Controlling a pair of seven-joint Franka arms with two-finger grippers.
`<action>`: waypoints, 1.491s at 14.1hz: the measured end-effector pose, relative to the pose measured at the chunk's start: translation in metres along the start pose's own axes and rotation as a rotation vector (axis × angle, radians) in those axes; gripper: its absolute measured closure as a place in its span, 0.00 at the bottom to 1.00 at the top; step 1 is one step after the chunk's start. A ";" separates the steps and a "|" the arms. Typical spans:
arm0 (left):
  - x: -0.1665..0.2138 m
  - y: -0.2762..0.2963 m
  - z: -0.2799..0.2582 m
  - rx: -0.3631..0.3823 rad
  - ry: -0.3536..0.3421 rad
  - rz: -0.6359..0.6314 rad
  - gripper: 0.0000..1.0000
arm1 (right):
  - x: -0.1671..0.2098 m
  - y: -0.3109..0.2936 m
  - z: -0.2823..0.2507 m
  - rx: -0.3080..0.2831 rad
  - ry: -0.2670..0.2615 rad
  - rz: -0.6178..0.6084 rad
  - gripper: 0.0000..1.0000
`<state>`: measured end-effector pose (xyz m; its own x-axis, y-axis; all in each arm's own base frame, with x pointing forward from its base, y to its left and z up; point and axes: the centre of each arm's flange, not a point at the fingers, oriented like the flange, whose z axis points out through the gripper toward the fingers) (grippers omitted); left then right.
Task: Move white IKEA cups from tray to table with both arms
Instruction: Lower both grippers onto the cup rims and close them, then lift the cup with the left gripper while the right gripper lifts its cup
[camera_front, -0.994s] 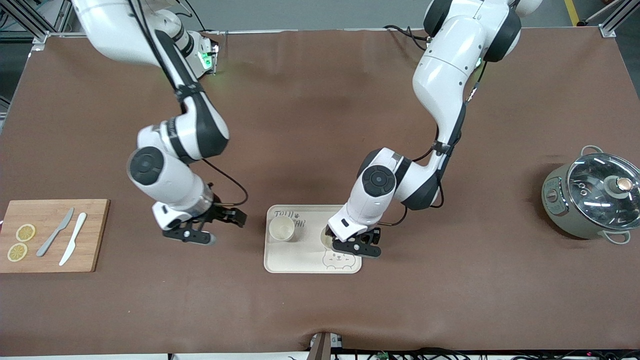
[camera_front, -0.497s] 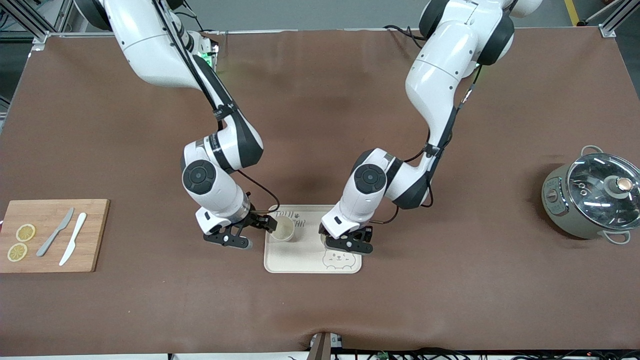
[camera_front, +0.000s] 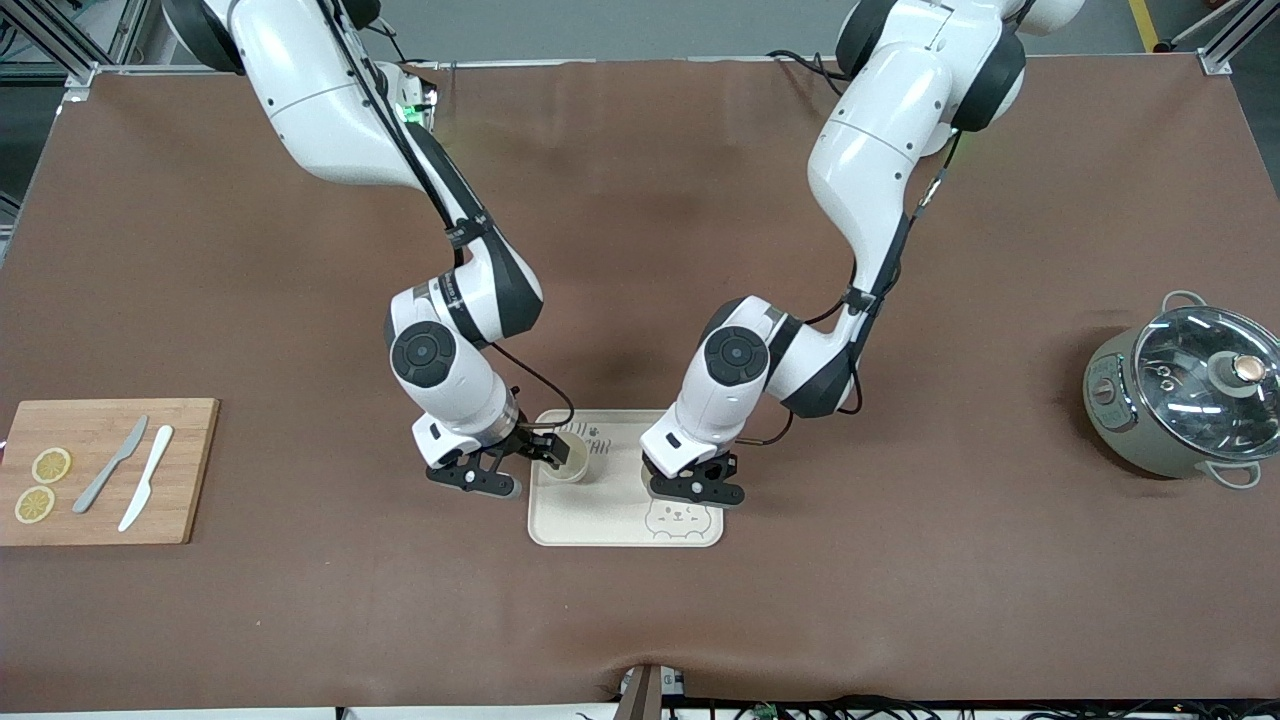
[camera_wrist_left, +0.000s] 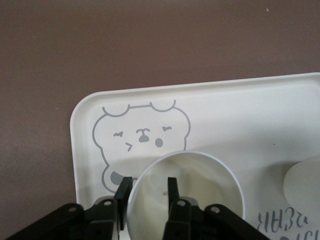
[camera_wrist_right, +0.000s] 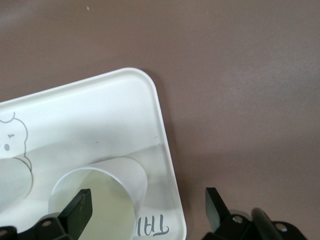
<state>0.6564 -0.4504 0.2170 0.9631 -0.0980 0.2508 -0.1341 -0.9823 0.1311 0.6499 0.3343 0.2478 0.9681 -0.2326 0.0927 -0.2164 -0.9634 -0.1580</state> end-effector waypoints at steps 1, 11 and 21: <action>0.000 -0.001 0.000 0.001 0.000 0.000 0.81 | -0.003 -0.002 0.003 0.000 0.003 -0.002 0.00; 0.021 -0.010 -0.083 0.057 -0.085 -0.029 0.96 | -0.008 -0.007 0.009 -0.024 0.017 -0.041 0.60; -0.088 -0.176 -0.215 0.082 -0.129 0.118 0.96 | -0.007 -0.009 0.007 -0.021 0.024 -0.020 0.95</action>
<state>0.5456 -0.2343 0.3778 0.9645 -0.2273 0.1345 -0.2330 -0.9721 0.0280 0.6459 0.3457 0.2419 0.9692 -0.2157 0.1191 -0.1994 -0.9706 -0.1349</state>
